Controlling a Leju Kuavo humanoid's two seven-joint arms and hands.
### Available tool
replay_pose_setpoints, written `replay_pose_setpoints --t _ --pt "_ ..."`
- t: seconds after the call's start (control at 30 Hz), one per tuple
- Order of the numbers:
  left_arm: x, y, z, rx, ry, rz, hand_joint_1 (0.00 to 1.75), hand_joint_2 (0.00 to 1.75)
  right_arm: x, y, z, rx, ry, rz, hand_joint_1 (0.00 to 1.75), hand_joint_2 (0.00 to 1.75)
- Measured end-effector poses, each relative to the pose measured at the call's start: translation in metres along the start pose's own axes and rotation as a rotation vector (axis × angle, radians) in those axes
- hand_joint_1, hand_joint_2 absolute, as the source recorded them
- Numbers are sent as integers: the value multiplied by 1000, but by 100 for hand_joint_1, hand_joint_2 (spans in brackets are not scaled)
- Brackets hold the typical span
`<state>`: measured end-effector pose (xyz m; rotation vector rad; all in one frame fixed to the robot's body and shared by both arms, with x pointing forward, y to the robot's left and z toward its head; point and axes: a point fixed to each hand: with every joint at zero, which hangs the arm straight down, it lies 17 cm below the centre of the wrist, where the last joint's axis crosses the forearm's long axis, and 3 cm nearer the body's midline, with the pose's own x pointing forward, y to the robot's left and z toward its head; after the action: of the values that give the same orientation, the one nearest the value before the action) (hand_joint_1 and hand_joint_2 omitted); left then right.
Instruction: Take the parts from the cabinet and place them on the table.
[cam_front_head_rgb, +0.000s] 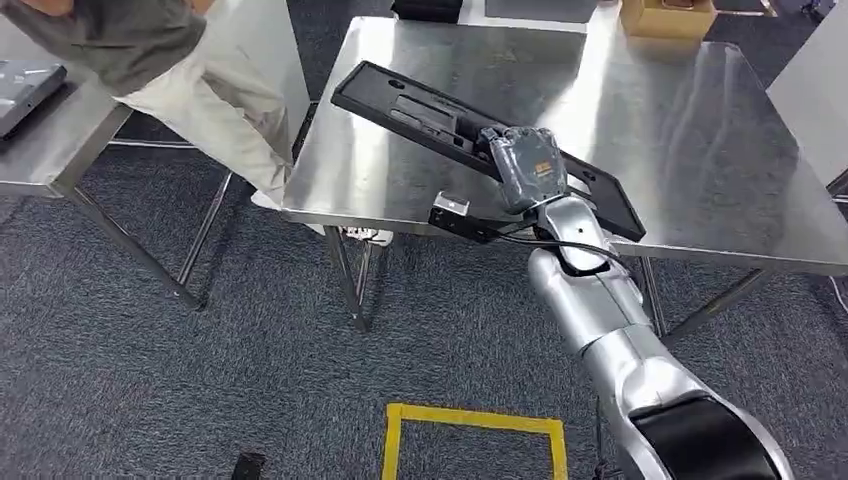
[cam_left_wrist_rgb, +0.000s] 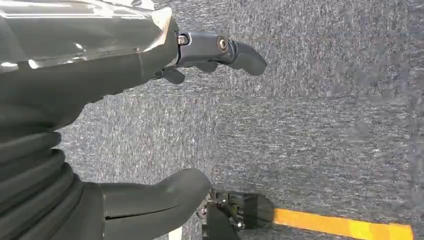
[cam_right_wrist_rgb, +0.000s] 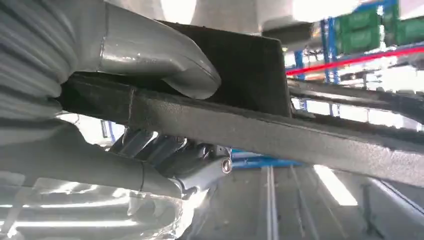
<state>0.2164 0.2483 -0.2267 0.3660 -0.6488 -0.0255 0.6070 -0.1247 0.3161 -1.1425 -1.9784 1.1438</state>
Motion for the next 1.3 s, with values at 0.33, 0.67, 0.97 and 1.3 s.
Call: replay_pose_setpoints --t 0.33,0.67,0.97,1.3 --pt "-1 -2 1 -4 3 3 0 175 -3 17 4 42 5 15 175 175" --pt "-3 -2 2 -2 4 4 0 175 -1 18 -5 58 6 33 175 175" --pt "-5 2 1 6 5 8 0 175 -18 8 -14 53 64 58 175 175" --pt "-9 1 3 2 8 8 0 175 -110 2 5 98 264 140 175 175"
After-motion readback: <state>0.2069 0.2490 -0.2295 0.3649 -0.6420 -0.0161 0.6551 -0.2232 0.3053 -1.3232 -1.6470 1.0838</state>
